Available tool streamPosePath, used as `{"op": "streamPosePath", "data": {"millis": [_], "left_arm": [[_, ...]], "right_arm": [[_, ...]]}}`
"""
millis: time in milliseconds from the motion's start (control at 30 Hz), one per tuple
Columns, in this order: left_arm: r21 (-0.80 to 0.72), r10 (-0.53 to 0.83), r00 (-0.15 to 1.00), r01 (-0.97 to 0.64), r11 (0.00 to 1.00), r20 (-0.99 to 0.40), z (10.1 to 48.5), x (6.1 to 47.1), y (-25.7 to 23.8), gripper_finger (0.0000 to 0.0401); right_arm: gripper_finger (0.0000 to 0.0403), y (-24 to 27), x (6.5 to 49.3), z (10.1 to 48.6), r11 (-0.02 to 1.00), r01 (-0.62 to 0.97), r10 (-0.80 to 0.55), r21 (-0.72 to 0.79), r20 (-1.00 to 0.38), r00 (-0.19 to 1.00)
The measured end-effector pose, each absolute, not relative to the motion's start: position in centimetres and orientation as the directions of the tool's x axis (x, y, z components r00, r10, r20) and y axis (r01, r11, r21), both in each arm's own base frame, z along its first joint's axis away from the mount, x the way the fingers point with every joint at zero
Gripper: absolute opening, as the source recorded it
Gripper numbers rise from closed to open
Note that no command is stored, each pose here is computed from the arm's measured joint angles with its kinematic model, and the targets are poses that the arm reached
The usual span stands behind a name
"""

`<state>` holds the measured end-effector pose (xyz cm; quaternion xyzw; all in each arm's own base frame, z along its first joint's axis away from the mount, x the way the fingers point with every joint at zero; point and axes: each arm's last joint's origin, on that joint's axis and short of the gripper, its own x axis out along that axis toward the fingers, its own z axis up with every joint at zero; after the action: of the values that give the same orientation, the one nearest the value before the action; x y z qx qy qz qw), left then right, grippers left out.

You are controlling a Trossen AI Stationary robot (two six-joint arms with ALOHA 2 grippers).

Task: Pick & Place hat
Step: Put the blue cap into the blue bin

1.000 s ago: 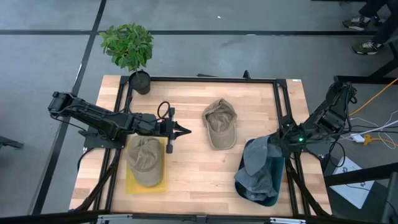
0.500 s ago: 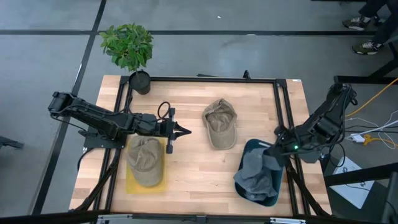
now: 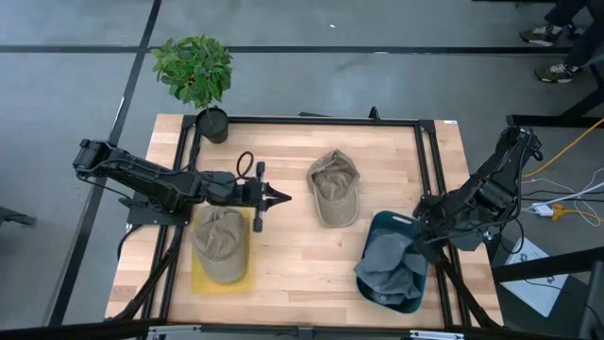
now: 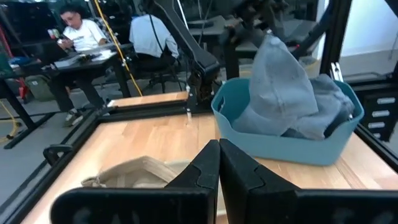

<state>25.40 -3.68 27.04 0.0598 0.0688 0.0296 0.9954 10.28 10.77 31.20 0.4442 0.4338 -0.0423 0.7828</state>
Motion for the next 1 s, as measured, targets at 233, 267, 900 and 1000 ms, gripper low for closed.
{"op": "streamPosePath", "data": {"millis": [233, 267, 900, 1000], "left_arm": [[0.116, 0.074, 0.992, -0.063, 0.991, -0.098, 27.4, 25.4, -3.7, 0.0004], [0.116, 0.074, 0.992, -0.063, 0.991, -0.098, 27.4, 25.4, -3.7, 0.0006], [0.119, 0.106, 0.99, -0.095, 0.988, -0.096, 27.4, 25.4, -3.6, 0.0009], [0.13, 0.106, 0.99, -0.093, 0.987, -0.096, 27.4, 25.4, -3.6, 0.0005]], "right_arm": [[0.0199, 11.5, 9.9, 31.4, 0.565, 0.438, 0.526, 0.699, -0.714, 0.462], [0.0202, 11.6, 9.9, 31.5, 0.555, 0.442, 0.55, 0.704, -0.71, 0.441], [0.0177, 9.2, 9.9, 33.4, 0.819, 0.288, 0.382, 0.497, -0.846, 0.373], [0.0164, 9.3, 10.6, 33.7, 0.851, 0.2, 0.366, 0.485, -0.821, 0.438]]}}
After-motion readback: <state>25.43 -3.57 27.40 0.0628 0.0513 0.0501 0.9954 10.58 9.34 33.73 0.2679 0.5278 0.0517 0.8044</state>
